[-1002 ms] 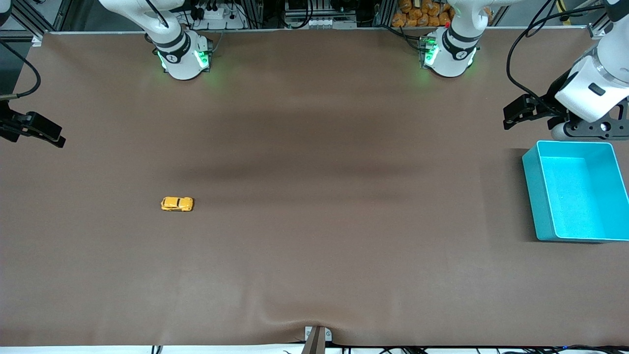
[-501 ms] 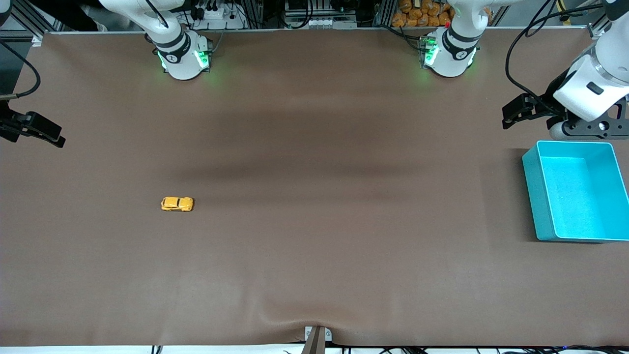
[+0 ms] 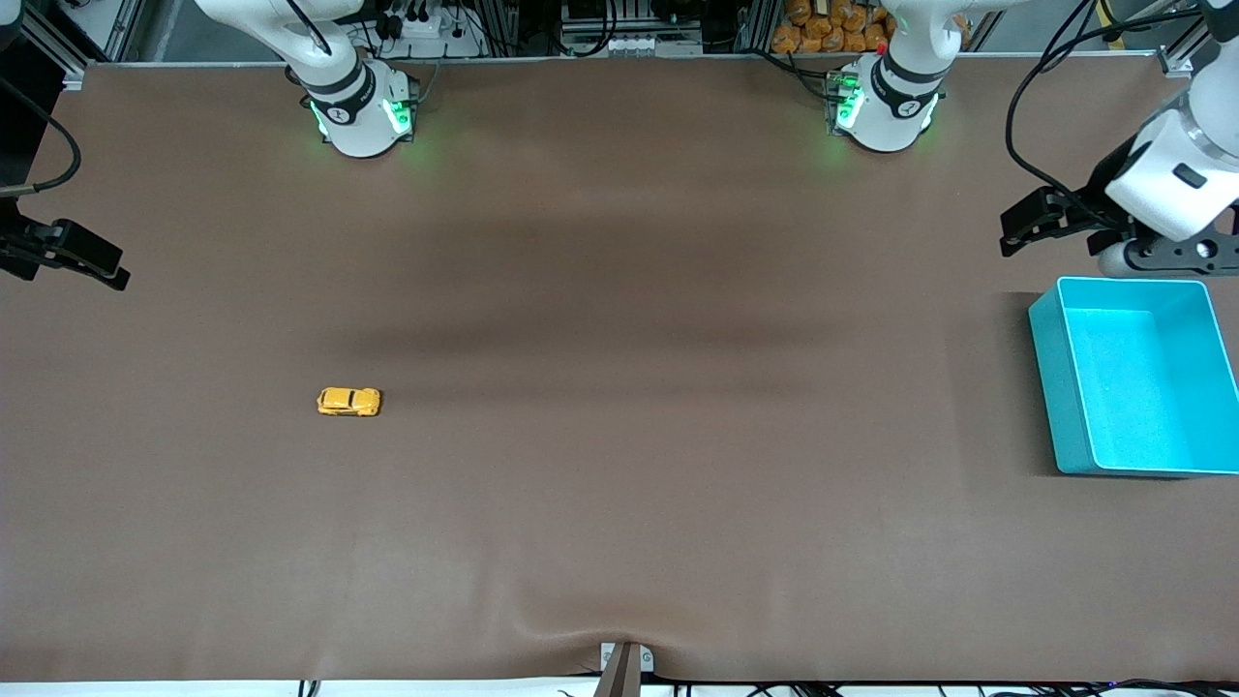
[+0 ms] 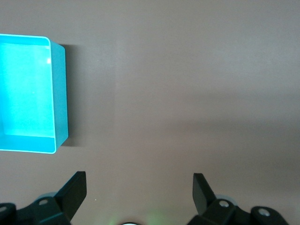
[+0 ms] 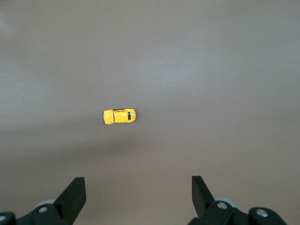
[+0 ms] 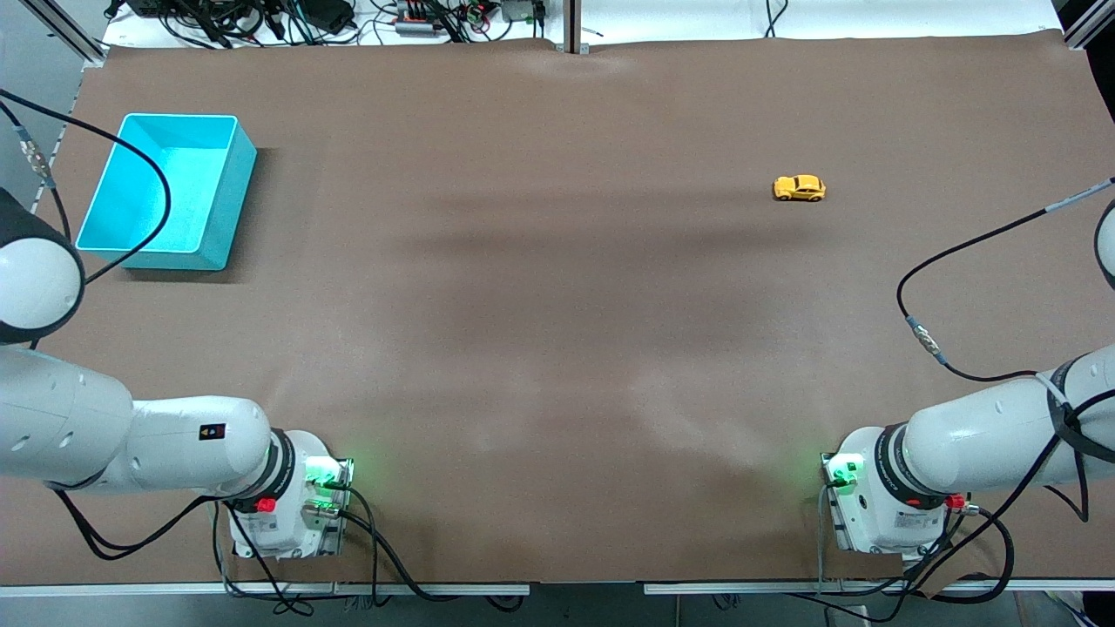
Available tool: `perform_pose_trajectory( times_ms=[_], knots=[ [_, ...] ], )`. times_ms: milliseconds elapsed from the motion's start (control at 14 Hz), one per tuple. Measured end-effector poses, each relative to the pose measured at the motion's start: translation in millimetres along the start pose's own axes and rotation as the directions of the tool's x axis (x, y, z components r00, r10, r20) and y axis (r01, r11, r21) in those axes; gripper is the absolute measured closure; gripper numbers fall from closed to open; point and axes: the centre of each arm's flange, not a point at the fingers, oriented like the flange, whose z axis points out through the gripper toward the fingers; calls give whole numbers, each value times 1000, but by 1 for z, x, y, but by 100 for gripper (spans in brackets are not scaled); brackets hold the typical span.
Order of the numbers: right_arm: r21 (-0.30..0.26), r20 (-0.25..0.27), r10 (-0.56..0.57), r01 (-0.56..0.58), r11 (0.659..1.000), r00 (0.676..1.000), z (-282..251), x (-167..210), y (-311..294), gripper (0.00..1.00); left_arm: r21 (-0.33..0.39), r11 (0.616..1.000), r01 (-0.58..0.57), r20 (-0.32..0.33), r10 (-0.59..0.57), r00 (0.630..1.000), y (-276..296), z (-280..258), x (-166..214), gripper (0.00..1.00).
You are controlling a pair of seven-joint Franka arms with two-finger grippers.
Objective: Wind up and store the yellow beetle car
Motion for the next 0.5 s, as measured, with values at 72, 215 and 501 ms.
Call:
perform_pose_trajectory(
  times_ms=[72,215,501],
  knots=[
    [0,-1,-6,6,1000,1000,0,0,-1,0,0,1000,4,0,-4,1000,-2,0,0,0],
    [1,-3,-14,14,1000,1000,0,0,-3,0,0,1000,4,0,-4,1000,-2,0,0,0],
    [26,4,-18,18,1000,1000,3,1,-6,0,0,1000,2,0,-2,1000,-1,0,0,0]
  ],
)
